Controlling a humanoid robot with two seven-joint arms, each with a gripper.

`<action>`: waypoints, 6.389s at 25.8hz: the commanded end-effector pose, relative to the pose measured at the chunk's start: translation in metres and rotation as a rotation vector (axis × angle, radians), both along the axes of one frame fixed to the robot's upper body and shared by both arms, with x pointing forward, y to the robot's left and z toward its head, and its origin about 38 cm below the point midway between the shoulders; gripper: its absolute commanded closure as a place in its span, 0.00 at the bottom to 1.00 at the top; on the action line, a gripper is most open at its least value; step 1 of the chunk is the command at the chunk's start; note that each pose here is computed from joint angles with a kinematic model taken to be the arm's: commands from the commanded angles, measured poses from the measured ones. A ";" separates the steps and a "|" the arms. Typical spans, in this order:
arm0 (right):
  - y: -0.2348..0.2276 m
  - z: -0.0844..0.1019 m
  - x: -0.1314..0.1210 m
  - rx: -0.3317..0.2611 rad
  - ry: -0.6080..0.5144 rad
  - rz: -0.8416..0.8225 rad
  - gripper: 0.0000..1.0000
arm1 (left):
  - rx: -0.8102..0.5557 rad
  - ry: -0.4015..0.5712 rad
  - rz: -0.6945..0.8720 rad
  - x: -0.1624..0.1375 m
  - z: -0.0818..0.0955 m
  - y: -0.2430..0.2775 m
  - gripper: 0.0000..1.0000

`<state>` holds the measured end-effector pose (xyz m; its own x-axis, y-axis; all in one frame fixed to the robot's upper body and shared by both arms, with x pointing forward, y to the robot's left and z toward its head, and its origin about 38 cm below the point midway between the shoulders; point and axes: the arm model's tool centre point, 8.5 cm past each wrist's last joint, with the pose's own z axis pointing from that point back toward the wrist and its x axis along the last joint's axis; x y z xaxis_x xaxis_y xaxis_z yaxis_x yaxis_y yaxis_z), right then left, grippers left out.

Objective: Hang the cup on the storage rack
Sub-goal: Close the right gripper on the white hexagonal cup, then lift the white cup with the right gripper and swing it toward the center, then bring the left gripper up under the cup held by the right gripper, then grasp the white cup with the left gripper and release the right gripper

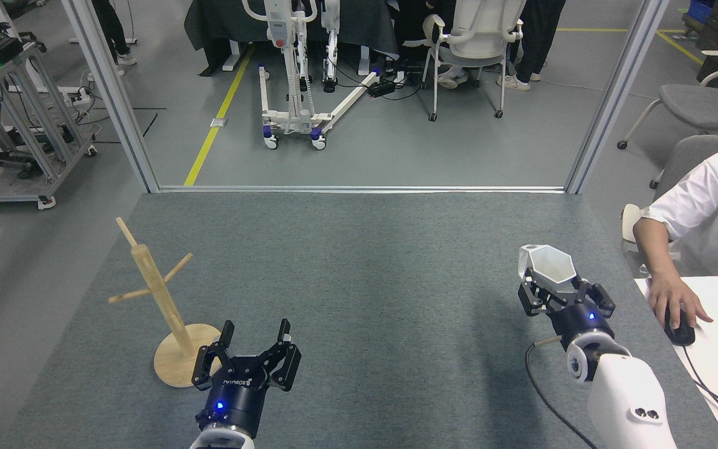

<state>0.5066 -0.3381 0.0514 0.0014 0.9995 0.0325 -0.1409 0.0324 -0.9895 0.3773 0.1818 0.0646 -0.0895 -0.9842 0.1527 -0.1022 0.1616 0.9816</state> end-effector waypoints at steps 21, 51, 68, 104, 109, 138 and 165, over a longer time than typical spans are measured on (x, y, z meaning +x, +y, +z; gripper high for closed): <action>0.056 0.186 0.096 0.027 -0.103 0.023 0.96 | 0.007 -0.062 -0.069 -0.001 0.019 -0.008 0.01; 0.170 0.332 0.036 0.056 -0.142 0.081 0.98 | 0.073 0.031 -0.147 0.058 0.028 -0.083 0.01; 0.202 0.344 0.014 0.143 -0.079 0.073 0.98 | 0.041 -0.011 -0.142 0.085 0.073 -0.098 0.01; 0.278 0.253 -0.023 0.155 0.082 0.234 0.98 | 0.070 -0.009 -0.162 0.078 0.069 -0.110 0.01; 0.288 0.241 -0.028 0.137 0.104 0.251 0.98 | 0.076 -0.004 -0.139 0.079 0.067 -0.104 0.01; 0.294 0.220 -0.032 0.107 0.138 0.260 0.98 | 0.178 -0.156 -0.146 0.067 0.080 -0.077 0.01; 0.294 0.218 -0.031 0.105 0.142 0.256 0.98 | 0.285 -0.237 -0.359 0.085 0.095 -0.138 0.01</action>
<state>0.4757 -0.0438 0.2697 -0.2397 0.9589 0.1518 -0.2937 0.0774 -0.9528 0.4565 0.0510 0.1618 -0.4283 -0.8877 -0.1688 -0.3250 -0.0230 0.9454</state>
